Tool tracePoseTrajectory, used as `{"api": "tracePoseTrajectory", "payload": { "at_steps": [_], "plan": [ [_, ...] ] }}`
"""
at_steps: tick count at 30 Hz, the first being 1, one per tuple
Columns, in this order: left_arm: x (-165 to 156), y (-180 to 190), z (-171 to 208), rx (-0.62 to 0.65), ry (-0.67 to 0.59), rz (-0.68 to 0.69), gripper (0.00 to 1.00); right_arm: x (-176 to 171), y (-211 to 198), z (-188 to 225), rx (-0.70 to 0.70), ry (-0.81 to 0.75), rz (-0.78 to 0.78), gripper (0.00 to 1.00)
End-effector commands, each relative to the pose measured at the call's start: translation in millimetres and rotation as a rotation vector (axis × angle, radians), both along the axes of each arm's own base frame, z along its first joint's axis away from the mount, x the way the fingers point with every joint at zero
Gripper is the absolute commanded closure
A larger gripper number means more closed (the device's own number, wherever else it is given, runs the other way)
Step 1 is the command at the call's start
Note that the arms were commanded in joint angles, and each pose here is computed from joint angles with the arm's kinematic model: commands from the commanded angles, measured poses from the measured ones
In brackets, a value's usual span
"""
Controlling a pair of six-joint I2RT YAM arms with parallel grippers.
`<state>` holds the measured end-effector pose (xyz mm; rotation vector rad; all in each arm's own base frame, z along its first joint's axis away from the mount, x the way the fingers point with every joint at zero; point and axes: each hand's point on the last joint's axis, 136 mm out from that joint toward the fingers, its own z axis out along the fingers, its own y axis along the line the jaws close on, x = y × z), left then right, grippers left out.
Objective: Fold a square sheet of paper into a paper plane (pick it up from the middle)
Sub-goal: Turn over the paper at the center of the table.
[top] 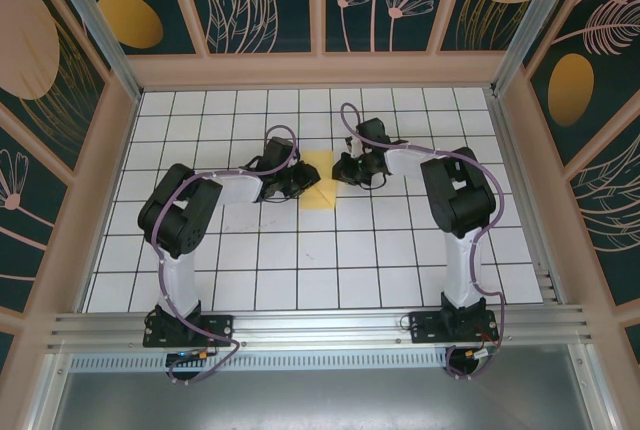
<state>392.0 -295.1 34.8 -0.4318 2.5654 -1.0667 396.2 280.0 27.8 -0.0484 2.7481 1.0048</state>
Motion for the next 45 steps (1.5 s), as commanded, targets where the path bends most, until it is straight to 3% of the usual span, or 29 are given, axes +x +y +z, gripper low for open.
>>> {"api": "tracePoseTrajectory", "payload": {
  "at_steps": [1, 6, 12, 18, 27, 31, 35, 45],
  "plan": [
    [8, 1, 0, 0.012, -0.027, -0.008, 0.83, -2, -4, -6, -0.004, 0.019, -0.009, 0.90],
    [9, 1, 5, 0.015, -0.048, -0.015, 0.93, 5, -17, 5, -0.052, -0.023, -0.061, 0.86],
    [13, 3, 33, 0.019, -0.113, -0.019, 0.97, 24, -61, 35, -0.235, -0.179, -0.242, 0.83],
    [14, 21, 70, 0.139, -0.196, -0.029, 0.98, 24, -94, 88, -0.259, -0.343, -0.374, 0.60],
    [23, 78, 129, 0.532, -0.333, -0.019, 0.98, 6, -151, 146, -0.241, -0.497, -0.529, 0.26],
    [30, 108, 150, 0.744, -0.381, 0.022, 0.97, -3, -173, 158, -0.248, -0.532, -0.579, 0.03],
    [35, 128, 161, 0.943, -0.405, 0.059, 0.96, -10, -189, 162, -0.269, -0.545, -0.626, 0.01],
    [50, 129, 117, 1.386, -0.344, 0.019, 0.97, -21, -217, 155, -0.283, -0.492, -0.742, 0.01]
  ]
}}
